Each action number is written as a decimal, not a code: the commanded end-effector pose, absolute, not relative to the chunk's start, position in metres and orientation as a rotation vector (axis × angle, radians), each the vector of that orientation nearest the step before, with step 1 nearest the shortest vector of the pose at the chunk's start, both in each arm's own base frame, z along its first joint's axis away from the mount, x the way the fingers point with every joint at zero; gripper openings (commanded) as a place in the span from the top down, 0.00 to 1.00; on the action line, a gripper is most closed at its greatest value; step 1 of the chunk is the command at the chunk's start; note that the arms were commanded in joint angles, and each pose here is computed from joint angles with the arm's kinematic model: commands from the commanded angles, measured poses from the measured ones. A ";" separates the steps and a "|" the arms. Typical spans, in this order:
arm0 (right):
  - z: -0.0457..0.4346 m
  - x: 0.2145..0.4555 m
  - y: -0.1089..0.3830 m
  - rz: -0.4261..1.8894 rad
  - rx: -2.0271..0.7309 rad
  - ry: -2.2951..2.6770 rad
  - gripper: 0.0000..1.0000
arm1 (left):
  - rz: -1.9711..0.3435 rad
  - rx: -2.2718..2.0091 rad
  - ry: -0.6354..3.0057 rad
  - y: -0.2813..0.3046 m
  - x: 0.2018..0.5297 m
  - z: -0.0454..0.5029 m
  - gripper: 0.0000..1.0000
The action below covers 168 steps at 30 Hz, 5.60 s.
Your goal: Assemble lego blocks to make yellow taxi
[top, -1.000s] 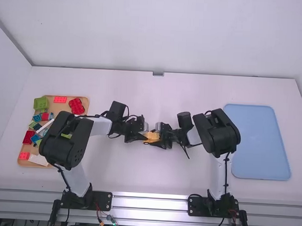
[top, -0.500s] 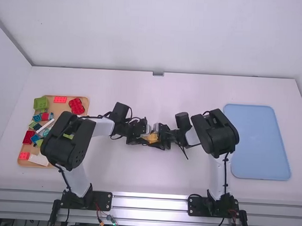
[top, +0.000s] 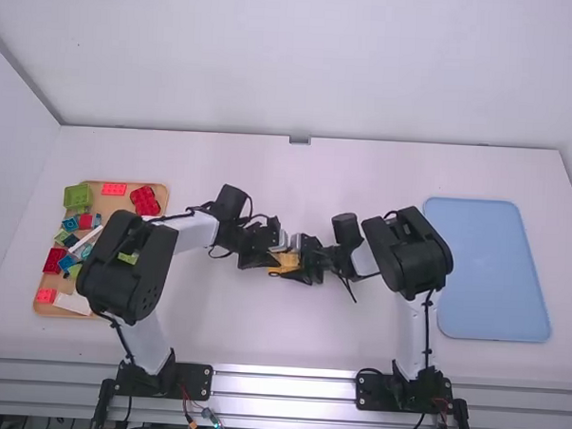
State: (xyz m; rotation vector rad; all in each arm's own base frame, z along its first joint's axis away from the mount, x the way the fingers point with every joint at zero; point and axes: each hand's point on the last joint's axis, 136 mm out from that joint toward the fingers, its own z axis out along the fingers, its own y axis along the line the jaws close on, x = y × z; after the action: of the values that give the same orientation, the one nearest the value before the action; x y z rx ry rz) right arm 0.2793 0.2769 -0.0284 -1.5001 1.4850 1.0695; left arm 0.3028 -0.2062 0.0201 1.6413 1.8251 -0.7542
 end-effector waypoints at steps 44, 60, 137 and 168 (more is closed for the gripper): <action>-0.038 0.274 0.274 1.091 -1.490 1.535 0.49 | -0.894 1.595 1.643 -0.206 0.293 0.054 0.98; -0.038 0.274 0.274 1.090 -1.490 1.535 0.49 | -0.909 1.449 1.871 -0.199 0.290 0.006 0.98; 0.059 0.296 0.203 0.424 -1.479 1.951 0.01 | -0.392 -0.884 2.482 0.090 0.359 0.073 0.01; 0.109 0.348 0.212 0.267 -1.353 1.707 0.01 | 0.089 -0.689 2.685 0.230 0.246 0.067 0.01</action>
State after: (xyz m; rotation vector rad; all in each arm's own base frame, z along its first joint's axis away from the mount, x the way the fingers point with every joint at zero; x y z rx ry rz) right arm 0.3463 0.2170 0.1024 -1.3788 1.7070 0.2751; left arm 0.2301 0.2389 0.0635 -0.8781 2.6786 0.1874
